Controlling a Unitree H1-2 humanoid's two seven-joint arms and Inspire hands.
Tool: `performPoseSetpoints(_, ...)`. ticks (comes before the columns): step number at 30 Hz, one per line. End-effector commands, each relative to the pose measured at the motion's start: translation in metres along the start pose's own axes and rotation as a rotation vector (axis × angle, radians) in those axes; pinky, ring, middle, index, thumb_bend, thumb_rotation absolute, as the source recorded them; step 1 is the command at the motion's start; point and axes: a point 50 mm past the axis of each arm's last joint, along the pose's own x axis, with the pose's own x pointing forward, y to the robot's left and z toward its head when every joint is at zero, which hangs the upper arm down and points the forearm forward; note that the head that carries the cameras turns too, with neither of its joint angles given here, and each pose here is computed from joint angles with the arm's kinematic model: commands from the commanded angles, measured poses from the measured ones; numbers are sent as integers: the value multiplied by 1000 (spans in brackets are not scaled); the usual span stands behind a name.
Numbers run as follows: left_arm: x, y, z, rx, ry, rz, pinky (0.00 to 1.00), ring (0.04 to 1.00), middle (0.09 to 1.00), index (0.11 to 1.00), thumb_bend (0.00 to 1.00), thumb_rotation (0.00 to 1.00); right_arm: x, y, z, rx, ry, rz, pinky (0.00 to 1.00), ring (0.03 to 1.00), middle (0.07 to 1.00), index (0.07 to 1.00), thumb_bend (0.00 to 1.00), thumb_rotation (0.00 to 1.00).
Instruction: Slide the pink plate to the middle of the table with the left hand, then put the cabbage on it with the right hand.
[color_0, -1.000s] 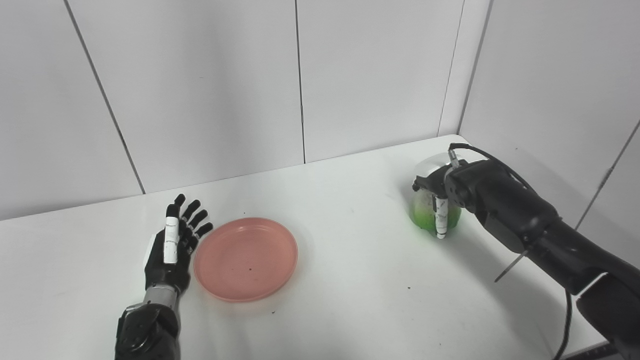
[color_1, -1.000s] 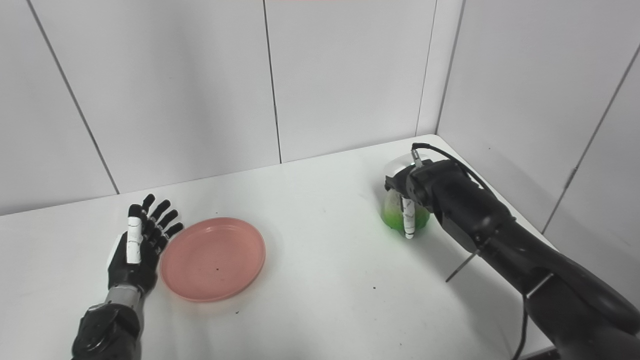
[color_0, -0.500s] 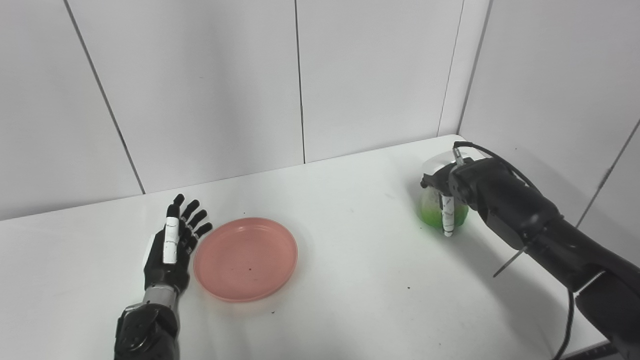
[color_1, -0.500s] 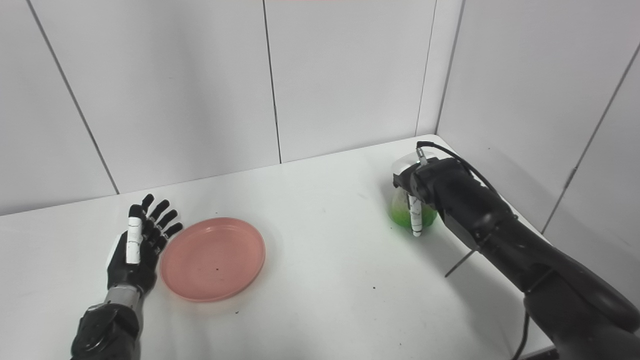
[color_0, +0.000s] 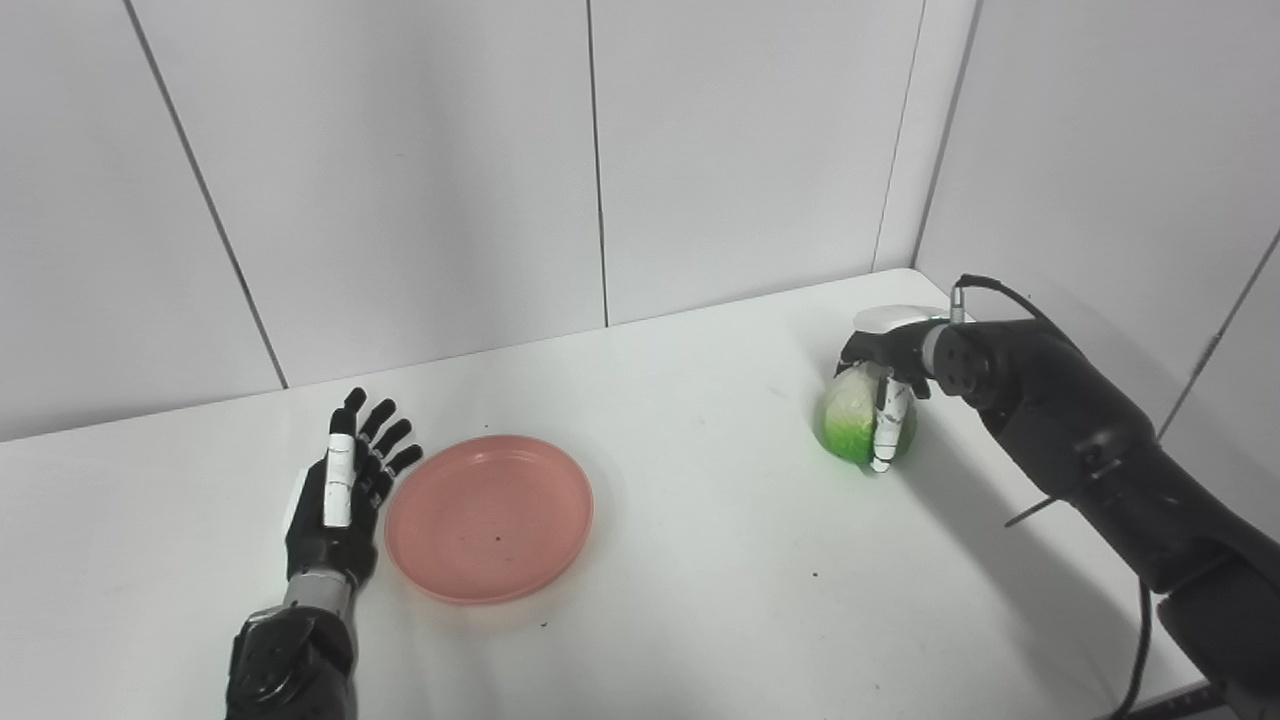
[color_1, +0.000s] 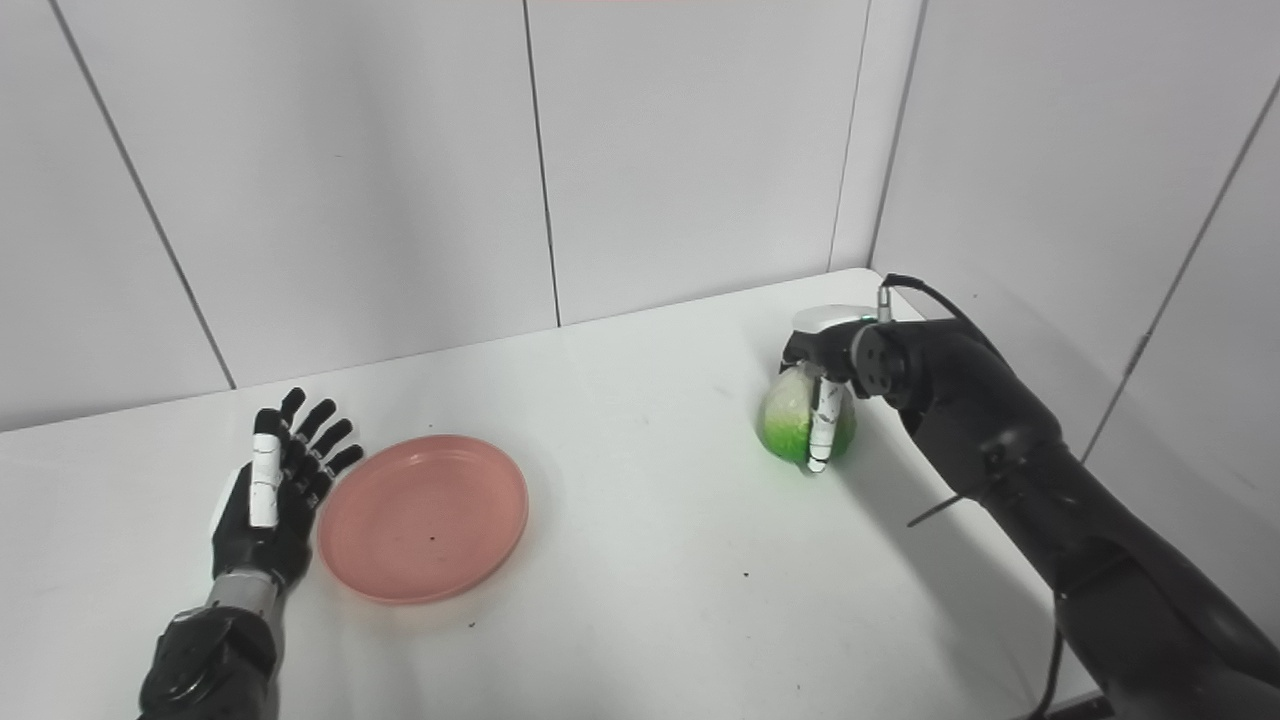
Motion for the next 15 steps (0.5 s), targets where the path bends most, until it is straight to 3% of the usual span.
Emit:
performPoseSetpoints(1,6,-2,9,-1,-17,-11,809,887,934,1000,982,875,-7,-25,-6,-14,-19,-62,344,393,483,496,527,0)
performPoseSetpoints(5,6,-2,9,-3,-17,-16,812,892,938,1000,980,879,-10,-29,-7,-22,-9,-39,300,359,471,511,526,0)
performPoseSetpoints(15,6,-3,7,-3,-12,-25,820,894,942,1000,994,877,-16,-39,0,-56,-7,-27,297,351,460,526,524,0)
